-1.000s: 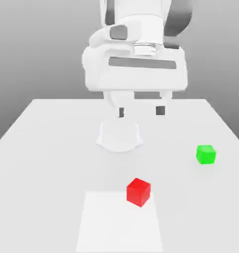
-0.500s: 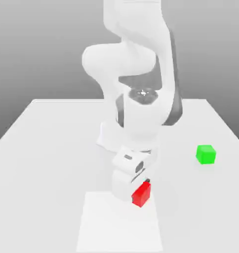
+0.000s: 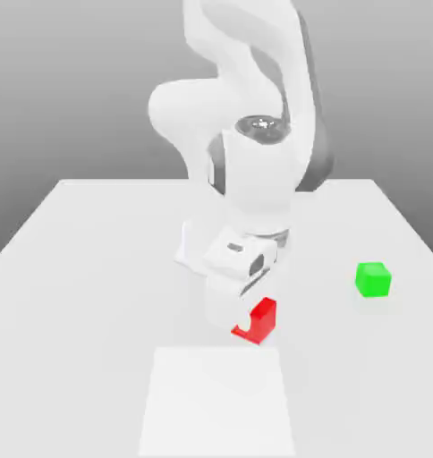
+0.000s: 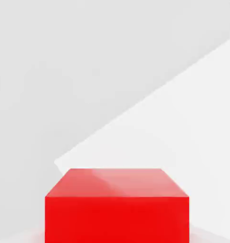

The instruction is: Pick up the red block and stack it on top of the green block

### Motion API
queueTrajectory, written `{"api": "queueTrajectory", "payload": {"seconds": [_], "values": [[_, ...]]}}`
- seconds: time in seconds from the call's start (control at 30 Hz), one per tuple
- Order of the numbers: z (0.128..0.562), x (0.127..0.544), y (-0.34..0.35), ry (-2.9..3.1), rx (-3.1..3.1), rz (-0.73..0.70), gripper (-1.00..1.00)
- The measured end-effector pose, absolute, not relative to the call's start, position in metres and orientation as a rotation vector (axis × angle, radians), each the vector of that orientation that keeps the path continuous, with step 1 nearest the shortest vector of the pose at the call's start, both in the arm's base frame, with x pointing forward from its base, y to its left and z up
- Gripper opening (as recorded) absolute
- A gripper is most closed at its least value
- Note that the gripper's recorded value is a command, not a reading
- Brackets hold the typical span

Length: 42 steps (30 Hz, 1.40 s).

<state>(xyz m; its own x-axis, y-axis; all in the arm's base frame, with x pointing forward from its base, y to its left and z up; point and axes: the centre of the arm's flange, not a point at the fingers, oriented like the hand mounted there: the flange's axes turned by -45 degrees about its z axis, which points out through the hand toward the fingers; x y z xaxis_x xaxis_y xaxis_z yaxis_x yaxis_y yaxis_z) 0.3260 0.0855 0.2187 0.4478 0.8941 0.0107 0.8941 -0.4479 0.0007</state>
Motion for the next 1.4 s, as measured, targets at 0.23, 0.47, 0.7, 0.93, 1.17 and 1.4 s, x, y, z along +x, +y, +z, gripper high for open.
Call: {"api": "queueTrajectory", "payload": {"seconds": [0.23,0.47,0.7,0.93,1.17,1.4], "values": [[0.242,0.297,0.166,-2.168,-2.259,-0.049,-1.00],[0.255,0.246,0.236,-2.603,-1.742,-0.058,-1.00],[0.256,0.176,0.288,-2.922,-1.145,-0.037,-1.00],[0.246,0.120,0.312,-3.081,-0.665,0.011,-1.00],[0.233,0.126,0.315,-3.109,-0.670,0.031,-1.00],[0.208,0.126,0.316,-3.110,-0.663,0.021,-1.00]]}}
